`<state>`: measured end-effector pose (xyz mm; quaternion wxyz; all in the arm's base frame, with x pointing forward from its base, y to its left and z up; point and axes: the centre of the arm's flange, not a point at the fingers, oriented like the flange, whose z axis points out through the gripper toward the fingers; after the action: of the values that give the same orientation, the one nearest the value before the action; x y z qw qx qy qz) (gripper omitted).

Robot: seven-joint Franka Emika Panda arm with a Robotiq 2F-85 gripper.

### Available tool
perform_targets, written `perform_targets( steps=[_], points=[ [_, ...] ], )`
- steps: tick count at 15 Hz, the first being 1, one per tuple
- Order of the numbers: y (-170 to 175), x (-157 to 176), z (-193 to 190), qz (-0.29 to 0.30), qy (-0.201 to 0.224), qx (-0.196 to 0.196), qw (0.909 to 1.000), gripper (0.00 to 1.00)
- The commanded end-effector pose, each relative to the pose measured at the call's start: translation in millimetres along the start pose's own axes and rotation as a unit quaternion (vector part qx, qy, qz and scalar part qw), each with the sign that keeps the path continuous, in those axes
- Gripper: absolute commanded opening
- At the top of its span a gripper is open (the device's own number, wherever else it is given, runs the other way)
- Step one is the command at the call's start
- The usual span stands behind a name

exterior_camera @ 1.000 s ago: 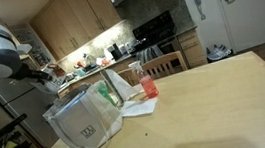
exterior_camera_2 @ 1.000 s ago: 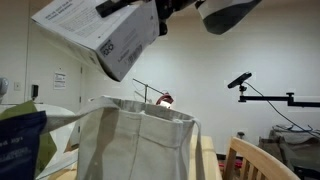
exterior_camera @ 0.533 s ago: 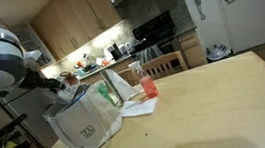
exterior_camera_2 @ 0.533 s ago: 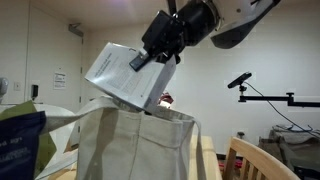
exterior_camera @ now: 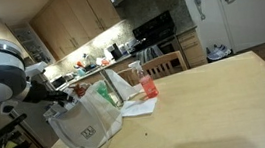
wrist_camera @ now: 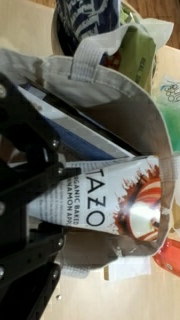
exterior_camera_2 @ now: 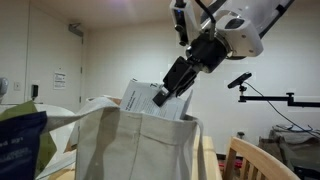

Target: Pick up the three objects from the table, put them in the carrier bag and move the bag to the center of the table

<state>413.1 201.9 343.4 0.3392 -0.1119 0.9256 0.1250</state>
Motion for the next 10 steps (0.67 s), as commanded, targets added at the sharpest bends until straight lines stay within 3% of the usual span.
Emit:
perform_targets(
  steps=[1,3,7,10],
  points=[
    [-14,15,3,0.011,0.016,0.02,0.9996,0.65],
    [-19,21,7,0.012,0.025,0.025,0.9993,0.66],
    [-21,22,8,0.004,0.035,0.032,0.9988,0.96],
    [-12,18,1,-0.024,0.033,0.038,0.9984,1.0]
  ],
)
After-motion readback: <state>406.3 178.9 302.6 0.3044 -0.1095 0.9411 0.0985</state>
